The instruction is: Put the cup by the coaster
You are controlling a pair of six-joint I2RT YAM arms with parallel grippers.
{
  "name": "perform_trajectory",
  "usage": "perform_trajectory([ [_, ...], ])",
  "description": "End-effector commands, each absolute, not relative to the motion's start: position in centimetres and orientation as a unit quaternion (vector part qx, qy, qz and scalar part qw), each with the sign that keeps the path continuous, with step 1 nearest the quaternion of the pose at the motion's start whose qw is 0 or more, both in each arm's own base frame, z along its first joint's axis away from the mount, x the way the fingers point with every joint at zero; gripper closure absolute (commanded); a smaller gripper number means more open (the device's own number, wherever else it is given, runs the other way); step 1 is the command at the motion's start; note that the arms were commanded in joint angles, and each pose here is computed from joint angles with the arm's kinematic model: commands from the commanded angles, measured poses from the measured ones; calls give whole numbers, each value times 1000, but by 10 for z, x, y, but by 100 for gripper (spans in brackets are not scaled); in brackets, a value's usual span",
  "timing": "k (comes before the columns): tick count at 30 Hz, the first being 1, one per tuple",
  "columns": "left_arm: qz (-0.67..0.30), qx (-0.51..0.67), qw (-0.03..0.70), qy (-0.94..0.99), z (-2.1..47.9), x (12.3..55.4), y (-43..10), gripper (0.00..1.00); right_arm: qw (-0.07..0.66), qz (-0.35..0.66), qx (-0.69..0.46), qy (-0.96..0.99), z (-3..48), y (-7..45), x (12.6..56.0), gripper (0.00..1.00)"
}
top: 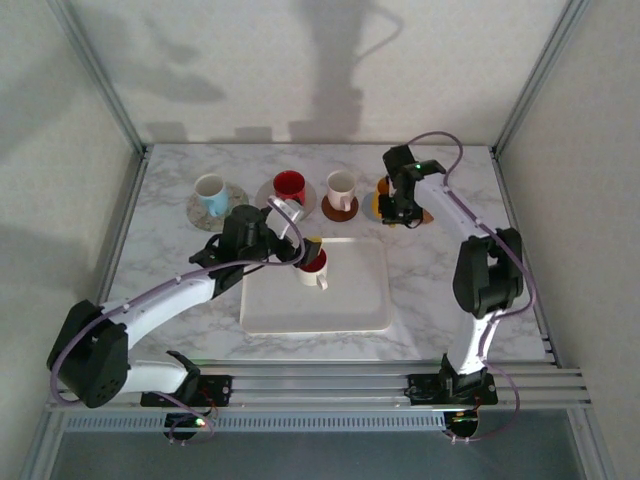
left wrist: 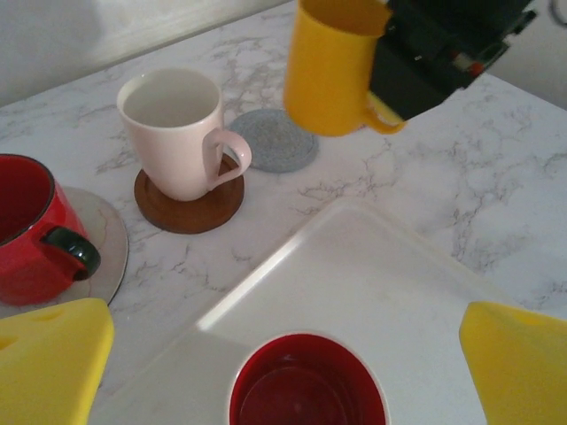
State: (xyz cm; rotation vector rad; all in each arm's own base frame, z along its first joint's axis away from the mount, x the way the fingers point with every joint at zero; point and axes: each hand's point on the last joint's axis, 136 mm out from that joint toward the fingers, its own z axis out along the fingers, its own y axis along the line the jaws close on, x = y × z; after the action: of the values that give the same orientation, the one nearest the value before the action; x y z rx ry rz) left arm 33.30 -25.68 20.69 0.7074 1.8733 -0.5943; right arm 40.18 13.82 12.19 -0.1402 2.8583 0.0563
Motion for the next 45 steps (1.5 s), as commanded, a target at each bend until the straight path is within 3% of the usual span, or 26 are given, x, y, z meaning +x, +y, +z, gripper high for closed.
perform_trajectory([
  [1, -264, 304, 524, 750, 226, 341, -267, 0, 174, 9, -65, 983, 133, 139, 431, 100],
  [13, -257, 323, 506, 757, 217, 349, -273, 0, 164, -9, -54, 985, 114, 137, 463, 100],
  [45, -255, 325, 487, 769, 212, 347, -273, 0, 105, -10, -53, 993, 75, 132, 456, 100],
])
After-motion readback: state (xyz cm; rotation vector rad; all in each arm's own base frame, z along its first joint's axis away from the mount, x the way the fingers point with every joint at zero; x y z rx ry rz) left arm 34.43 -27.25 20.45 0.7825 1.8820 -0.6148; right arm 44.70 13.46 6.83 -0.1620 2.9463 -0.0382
